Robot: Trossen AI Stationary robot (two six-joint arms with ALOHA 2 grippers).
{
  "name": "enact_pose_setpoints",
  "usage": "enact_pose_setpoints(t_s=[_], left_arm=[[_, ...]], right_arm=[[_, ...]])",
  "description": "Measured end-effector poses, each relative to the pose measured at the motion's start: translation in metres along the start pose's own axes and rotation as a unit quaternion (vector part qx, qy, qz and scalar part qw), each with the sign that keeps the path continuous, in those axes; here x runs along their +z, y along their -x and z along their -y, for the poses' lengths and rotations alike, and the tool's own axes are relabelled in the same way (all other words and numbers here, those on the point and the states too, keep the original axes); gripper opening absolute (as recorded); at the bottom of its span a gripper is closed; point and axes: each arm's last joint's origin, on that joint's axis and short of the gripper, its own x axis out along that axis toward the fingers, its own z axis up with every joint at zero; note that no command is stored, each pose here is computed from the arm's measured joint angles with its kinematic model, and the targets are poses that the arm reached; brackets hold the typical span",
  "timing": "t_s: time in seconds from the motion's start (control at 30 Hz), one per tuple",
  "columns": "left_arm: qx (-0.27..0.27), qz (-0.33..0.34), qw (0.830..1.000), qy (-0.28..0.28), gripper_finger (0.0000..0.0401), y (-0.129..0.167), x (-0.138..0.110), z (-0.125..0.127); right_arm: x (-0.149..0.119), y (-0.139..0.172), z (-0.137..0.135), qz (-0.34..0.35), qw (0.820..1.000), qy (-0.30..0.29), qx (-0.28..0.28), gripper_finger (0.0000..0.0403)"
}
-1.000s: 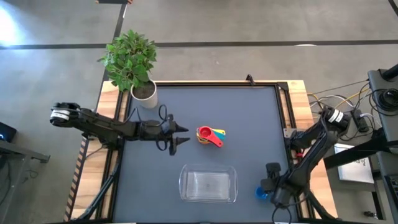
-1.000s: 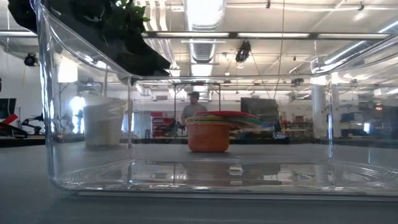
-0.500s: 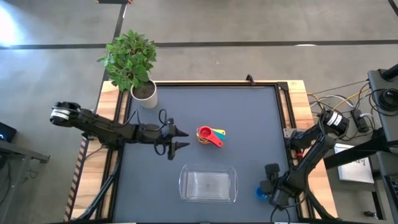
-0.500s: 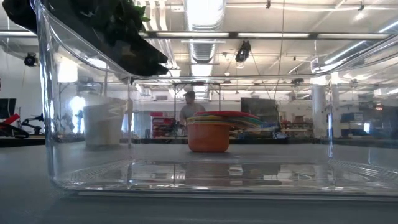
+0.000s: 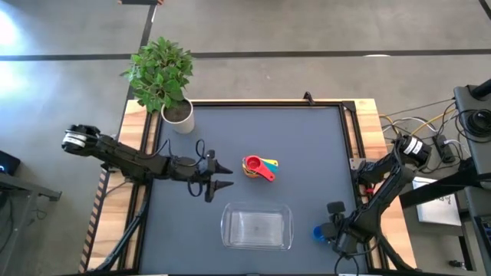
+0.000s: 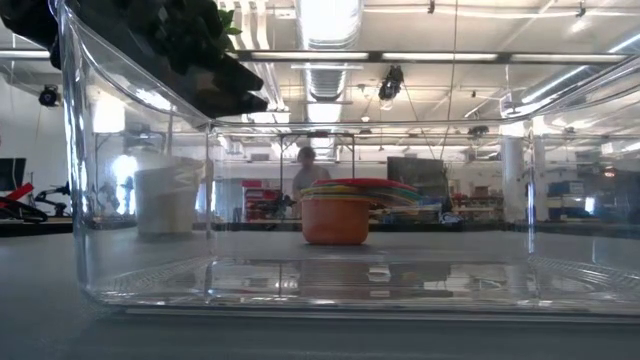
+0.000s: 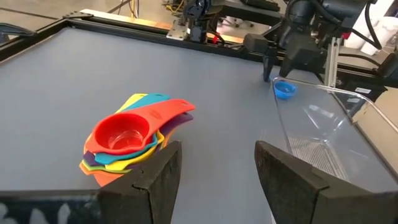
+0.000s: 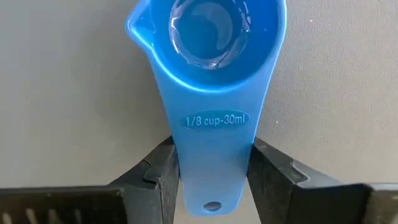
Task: Nest measuring cups in basket
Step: Stack the dark blue measuring cup on top of the orange measuring cup
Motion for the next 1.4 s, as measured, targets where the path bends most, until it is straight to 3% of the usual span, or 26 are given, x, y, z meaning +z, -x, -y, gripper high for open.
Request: enact_pose_setpoints(t_s=[0.37,0.5,0.83,1.17,1.4], left_arm=[[-0.002,0.000,1.000,-0.001,0.0187,0.000,0.000,0.001],[-0.004,0.012,1.000,0.002,0.0187,0.000,0.002,0.002],[-0.007,0.020,1.000,0.003,0.0187,0.000,0.004,0.002],[-0.002,0.026,1.000,0.004,0.0187,0.001,0.004,0.003],[-0.001,0.026,1.000,0.003,0.0187,0.001,0.004,0.003]], right_arm=[[0.001,0.000,0.000,0.007,1.000,0.019,-0.003,0.0141],[0.006,0.006,0.010,0.030,0.999,-0.012,-0.042,0.0140],[0.034,0.064,0.045,0.189,0.971,-0.096,-0.113,0.0141],[0.091,0.099,0.112,0.251,0.946,-0.106,-0.175,0.0142],[0.129,0.111,0.177,0.236,0.951,-0.127,-0.154,0.0142]])
